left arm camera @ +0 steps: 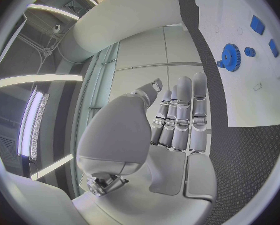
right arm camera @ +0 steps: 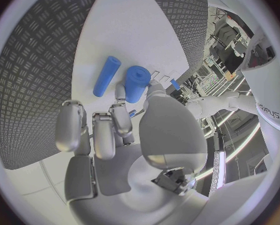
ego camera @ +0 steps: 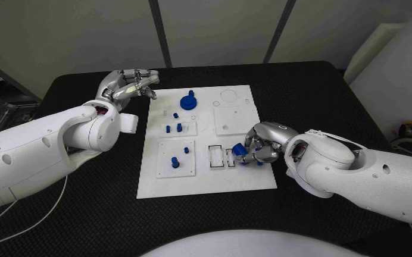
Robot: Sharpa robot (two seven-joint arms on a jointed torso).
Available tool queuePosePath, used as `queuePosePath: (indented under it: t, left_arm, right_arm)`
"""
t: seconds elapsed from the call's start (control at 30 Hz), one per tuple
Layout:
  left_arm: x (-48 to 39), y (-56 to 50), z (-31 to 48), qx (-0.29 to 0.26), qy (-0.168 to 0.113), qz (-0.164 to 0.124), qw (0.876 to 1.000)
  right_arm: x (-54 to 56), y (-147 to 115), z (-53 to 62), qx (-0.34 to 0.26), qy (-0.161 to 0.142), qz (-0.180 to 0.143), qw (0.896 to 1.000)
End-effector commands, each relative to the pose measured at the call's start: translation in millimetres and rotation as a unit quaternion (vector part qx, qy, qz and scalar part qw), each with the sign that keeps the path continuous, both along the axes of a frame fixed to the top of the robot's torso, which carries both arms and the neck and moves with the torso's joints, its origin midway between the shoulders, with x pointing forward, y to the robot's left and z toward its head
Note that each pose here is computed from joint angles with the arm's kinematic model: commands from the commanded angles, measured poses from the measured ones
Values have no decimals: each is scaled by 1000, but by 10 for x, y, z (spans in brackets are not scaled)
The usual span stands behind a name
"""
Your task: Assemble the parts on the task board
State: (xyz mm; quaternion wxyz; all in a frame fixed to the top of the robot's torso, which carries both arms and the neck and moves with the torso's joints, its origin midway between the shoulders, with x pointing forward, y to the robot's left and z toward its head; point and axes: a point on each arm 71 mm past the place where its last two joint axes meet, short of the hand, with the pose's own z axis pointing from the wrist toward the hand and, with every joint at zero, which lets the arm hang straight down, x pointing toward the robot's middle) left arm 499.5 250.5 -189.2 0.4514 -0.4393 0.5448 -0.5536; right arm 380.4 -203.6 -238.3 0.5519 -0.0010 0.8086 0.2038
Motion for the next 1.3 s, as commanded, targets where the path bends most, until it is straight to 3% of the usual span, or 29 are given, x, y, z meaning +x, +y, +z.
queuePosePath:
  t: [0.03,0.3,0.8,1.07,1.3]
  left_arm:
    - [-2,-2,12,-2,-1,-5,1000]
    - [0,11,12,-1,-1,-3,1000]
    - [6,6,7,-2,-1,-3,1000]
    - [7,-1,5,-2,0,-4,1000]
    - [5,-17,5,-3,1,-7,1000]
  right_arm:
    - [-33,22,-87,-7,15,2,1000]
    - [-44,42,-58,23,1,-9,1000]
    - [-153,35,156,103,-48,-40,993]
    - [-166,141,154,120,-34,-32,992]
    - [-146,290,59,105,10,-8,994]
